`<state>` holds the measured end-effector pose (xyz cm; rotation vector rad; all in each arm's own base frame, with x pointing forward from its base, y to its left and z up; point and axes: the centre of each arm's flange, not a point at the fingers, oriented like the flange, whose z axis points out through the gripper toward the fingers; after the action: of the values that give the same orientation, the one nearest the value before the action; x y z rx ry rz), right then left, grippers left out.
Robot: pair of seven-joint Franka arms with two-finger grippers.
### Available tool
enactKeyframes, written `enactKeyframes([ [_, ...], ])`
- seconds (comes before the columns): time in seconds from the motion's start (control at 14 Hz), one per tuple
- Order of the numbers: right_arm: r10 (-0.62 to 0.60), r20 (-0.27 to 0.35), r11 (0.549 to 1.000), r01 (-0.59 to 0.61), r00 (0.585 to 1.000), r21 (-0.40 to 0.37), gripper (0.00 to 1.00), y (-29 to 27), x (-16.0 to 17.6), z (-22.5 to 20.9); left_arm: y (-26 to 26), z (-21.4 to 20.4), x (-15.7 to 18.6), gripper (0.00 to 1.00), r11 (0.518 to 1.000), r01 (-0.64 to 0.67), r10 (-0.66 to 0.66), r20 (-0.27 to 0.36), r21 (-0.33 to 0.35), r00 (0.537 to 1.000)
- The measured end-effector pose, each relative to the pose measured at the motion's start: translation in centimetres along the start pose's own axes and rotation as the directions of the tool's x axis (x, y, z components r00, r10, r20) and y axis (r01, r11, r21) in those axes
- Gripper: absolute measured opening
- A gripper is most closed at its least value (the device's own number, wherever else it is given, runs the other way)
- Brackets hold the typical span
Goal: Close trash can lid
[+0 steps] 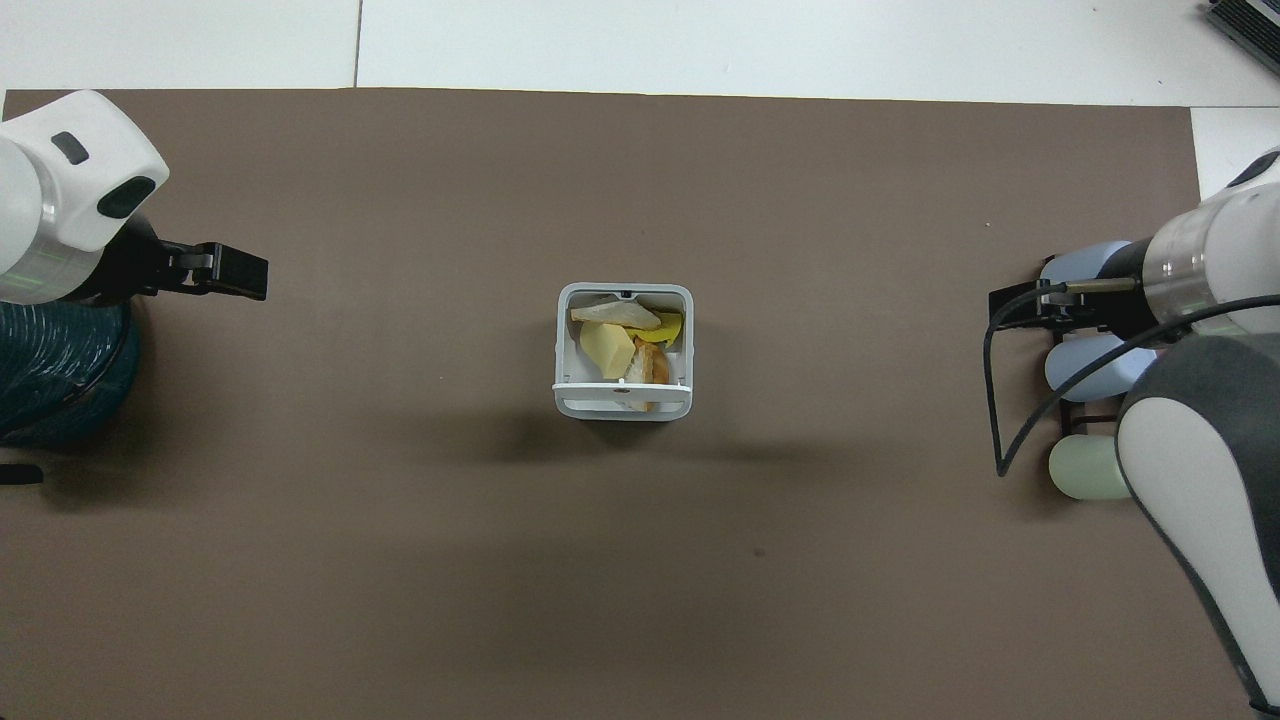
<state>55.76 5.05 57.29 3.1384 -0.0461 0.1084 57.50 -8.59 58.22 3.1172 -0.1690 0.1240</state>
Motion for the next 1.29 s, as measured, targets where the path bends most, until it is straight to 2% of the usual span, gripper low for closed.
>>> enactKeyframes([
  [1.29, 0.0, 0.0, 1.0, 0.0, 1.0, 0.0, 1.0, 0.0, 0.0, 0.0, 0.71, 0.11, -0.09, 1.0, 1.0, -0.013, 0.013, 0.003, -0.001, 1.0],
])
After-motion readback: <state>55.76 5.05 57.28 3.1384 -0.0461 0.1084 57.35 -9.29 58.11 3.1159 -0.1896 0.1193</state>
